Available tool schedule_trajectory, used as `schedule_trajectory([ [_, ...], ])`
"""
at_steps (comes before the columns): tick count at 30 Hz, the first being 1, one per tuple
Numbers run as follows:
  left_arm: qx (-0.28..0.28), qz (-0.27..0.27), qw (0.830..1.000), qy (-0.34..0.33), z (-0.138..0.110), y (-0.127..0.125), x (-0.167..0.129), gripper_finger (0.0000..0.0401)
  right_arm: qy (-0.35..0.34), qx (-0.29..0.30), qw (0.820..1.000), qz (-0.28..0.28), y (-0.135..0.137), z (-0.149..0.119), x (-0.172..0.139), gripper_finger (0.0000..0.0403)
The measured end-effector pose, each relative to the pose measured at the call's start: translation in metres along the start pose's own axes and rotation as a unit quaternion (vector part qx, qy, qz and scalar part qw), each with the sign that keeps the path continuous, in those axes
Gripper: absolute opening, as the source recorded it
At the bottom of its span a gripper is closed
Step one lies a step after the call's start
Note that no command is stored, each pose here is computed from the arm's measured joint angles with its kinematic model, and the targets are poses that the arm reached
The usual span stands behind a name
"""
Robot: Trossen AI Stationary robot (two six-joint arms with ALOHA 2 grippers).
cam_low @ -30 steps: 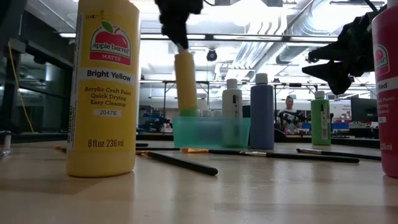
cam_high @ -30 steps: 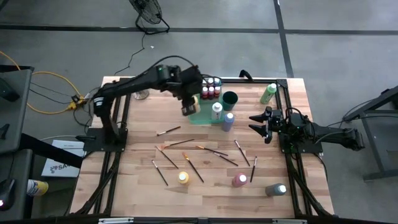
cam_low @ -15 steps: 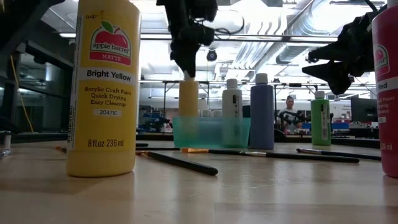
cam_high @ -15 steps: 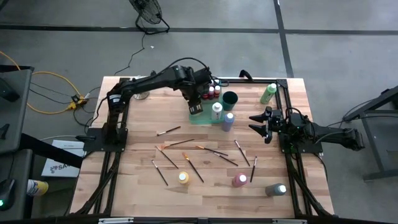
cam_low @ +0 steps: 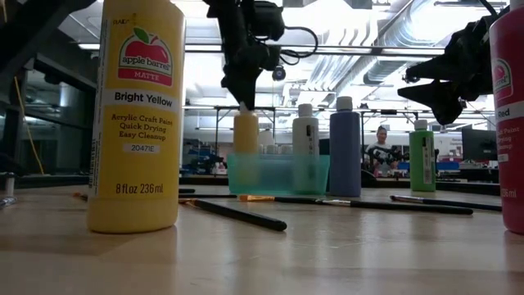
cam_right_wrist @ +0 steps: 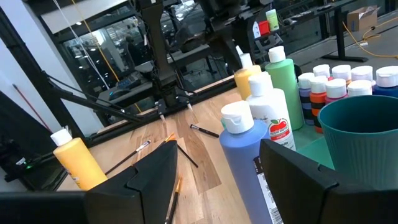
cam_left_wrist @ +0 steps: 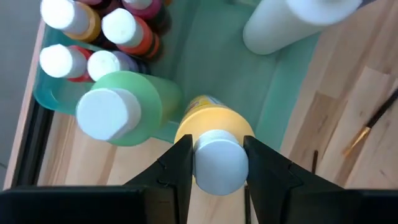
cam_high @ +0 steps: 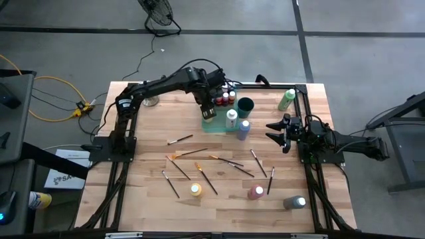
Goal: Pick & Place Paint Supplies
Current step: Put the left yellow paint bottle into the green bin
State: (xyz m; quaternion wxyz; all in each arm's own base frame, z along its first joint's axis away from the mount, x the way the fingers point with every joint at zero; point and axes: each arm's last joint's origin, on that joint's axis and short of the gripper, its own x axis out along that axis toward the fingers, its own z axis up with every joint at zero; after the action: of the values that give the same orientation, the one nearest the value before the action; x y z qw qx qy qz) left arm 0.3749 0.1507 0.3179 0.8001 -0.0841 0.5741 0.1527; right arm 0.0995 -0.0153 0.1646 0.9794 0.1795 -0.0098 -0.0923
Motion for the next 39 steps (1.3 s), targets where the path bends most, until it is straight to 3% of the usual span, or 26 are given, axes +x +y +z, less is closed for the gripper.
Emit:
schedule_trajectory([
  [35,-0.021,0.007,1.000,-0.009,0.006,0.016,0.013,0.0115,0.000,0.000,1.000,0.000,0.000,0.000,0.000,0.0223],
  [39,-0.016,0.010,1.000,-0.011,0.006,0.016,0.013,0.0148,0.000,0.000,1.000,0.000,0.000,0.000,0.000,0.0223],
])
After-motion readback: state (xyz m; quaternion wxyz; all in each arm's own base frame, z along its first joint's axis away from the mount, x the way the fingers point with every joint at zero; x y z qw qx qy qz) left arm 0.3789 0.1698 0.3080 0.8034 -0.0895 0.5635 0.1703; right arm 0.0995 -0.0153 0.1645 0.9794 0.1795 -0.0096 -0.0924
